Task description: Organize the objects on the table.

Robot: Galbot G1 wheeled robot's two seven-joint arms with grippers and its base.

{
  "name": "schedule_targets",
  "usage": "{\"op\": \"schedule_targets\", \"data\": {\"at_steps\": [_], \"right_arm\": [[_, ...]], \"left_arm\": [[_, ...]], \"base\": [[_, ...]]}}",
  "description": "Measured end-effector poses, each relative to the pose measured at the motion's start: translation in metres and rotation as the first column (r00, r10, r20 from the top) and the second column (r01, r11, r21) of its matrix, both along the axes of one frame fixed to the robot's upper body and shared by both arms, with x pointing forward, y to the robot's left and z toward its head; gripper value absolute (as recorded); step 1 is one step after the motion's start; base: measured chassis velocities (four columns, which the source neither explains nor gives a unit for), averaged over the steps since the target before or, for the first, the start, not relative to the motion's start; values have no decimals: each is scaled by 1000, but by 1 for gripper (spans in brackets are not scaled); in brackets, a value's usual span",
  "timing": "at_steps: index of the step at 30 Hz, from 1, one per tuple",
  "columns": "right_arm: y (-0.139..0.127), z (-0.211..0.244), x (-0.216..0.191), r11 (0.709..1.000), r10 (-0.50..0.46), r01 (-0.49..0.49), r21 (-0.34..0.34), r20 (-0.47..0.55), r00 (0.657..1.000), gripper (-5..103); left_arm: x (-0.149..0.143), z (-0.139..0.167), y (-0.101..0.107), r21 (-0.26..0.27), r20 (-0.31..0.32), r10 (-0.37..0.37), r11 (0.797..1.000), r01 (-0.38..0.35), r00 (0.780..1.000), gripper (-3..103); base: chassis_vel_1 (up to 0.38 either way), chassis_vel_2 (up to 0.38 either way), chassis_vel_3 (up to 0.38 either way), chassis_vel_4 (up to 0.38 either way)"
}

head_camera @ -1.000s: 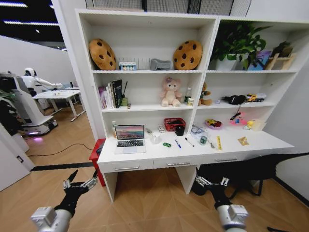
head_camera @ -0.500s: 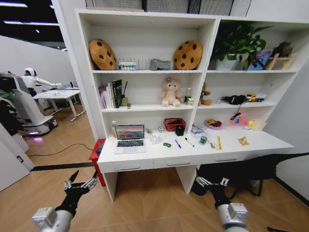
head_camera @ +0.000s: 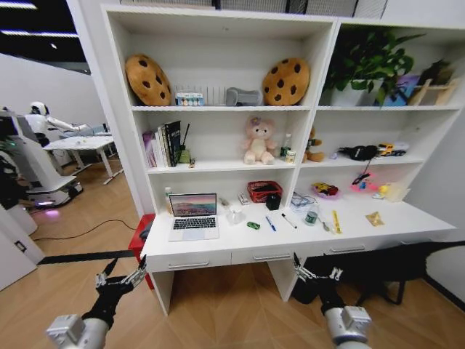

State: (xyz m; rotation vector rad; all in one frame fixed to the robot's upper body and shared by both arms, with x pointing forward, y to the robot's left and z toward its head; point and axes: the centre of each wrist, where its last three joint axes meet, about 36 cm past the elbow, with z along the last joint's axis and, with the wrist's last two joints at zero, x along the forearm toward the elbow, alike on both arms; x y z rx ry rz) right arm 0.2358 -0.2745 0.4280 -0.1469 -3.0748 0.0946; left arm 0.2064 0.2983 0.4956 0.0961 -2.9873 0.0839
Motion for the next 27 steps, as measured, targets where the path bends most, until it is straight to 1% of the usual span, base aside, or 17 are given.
{"op": "schedule_targets", "data": {"at_steps": [14, 17, 18, 21, 23, 24, 25, 27], "right_arm": [[1, 2, 0, 1000, 12, -12, 3, 25, 1000, 100], [1, 2, 1, 1000, 11, -11, 0, 37, 999, 100], [0, 3, 2, 1000, 6, -6, -10, 65, 998, 100], [-1, 4, 2, 1000, 12, -11, -20, 78, 997, 100], [-4, 6, 5, 999, 34, -31, -36, 85, 996, 100], [-4, 6, 5, 999, 34, -31, -36, 85, 996, 100], [-6, 6, 6, 998, 40, -37, -43, 87, 995, 100], [-12, 6, 15, 997, 52, -46, -66, 100, 994, 100]], "left_arm": [[0, 0, 2, 3, 2, 3, 1000, -3, 1000, 92], [1, 0, 3, 5, 3, 4, 1000, -4, 1000, 92], [1, 0, 4, 6, 3, 5, 1000, -5, 1000, 92], [3, 0, 6, 16, 3, -2, 1000, 2, 1000, 92], [7, 1, 9, 40, 3, -28, 999, 28, 1000, 92], [7, 1, 9, 40, 3, -28, 999, 28, 1000, 92], [9, 1, 12, 54, 1, -39, 998, 39, 999, 92], [17, 4, 22, 112, -2, -77, 991, 76, 997, 92]], "base": [[-307, 305, 312, -300], [-251, 272, 221, -261], [-184, 185, 203, -172], [-135, 141, 86, -95], [-68, 25, 25, -46], [-68, 2, -8, -37], [0, 0, 0, 0], [53, -60, -52, 47]]}}
